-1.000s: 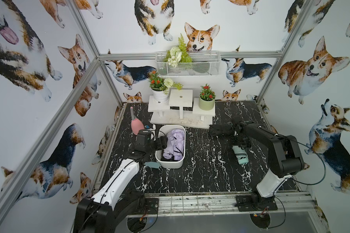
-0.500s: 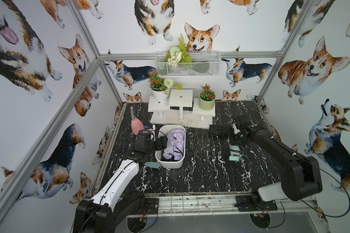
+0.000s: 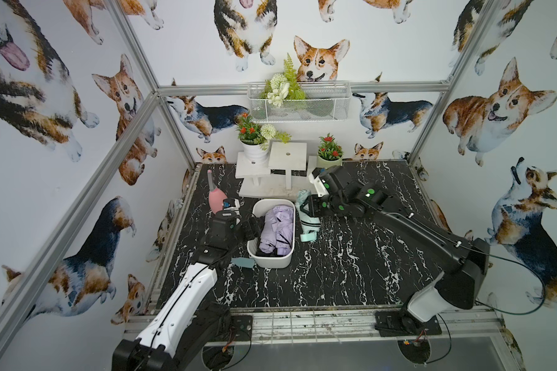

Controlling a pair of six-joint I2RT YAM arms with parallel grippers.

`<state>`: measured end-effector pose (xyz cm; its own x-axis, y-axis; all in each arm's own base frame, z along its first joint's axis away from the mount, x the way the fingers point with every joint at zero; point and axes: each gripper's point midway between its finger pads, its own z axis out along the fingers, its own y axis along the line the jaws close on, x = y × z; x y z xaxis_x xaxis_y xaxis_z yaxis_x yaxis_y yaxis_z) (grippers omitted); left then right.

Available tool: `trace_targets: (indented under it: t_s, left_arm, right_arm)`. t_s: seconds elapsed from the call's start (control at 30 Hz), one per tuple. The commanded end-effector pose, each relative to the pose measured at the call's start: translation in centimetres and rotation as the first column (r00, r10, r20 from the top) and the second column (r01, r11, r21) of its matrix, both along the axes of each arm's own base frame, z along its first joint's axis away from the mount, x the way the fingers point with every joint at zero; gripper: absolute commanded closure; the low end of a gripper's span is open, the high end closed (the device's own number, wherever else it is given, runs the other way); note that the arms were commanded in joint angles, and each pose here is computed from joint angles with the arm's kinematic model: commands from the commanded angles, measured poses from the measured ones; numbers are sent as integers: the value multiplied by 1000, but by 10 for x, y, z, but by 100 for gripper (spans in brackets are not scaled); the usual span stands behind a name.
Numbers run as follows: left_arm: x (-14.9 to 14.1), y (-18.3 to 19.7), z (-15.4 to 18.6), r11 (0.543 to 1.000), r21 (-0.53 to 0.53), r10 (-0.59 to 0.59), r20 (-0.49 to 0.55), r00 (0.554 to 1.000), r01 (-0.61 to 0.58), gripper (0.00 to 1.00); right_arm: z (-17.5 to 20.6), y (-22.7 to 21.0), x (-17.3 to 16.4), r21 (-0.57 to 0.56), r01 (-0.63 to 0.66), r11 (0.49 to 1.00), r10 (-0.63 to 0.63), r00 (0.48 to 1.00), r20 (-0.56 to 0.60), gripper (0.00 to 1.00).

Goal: Put the umbrella into the storage box
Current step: Pick up the umbrella from the center of the board, then place the umbrella in the storage box.

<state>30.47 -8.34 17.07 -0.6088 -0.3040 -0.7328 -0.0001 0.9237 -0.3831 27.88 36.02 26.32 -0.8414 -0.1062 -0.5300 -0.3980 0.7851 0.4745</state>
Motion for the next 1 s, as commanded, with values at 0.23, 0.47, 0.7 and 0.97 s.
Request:
trace_targets:
  t_s: [0.23, 0.47, 0.7, 0.97]
  left_arm:
    - [-7, 15, 9, 997, 18, 72, 26, 997, -73, 20]
    - [-8, 18, 8, 996, 22, 86, 33, 996, -87, 20]
    - [-7, 18, 7, 996, 27, 82, 33, 996, -83, 19]
    - [-7, 14, 6, 998, 31, 54, 34, 998, -55, 19]
  right_arm:
    - [-27, 98, 32, 127, 64, 990, -56, 997, -61, 59]
    - [-62, 126, 24, 90, 61, 994, -53, 994, -93, 44]
    - [-39, 110, 16, 84, 71, 994, -71, 997, -3, 29]
    - [-20, 31, 21, 10, 121, 993, -122, 988, 95, 27]
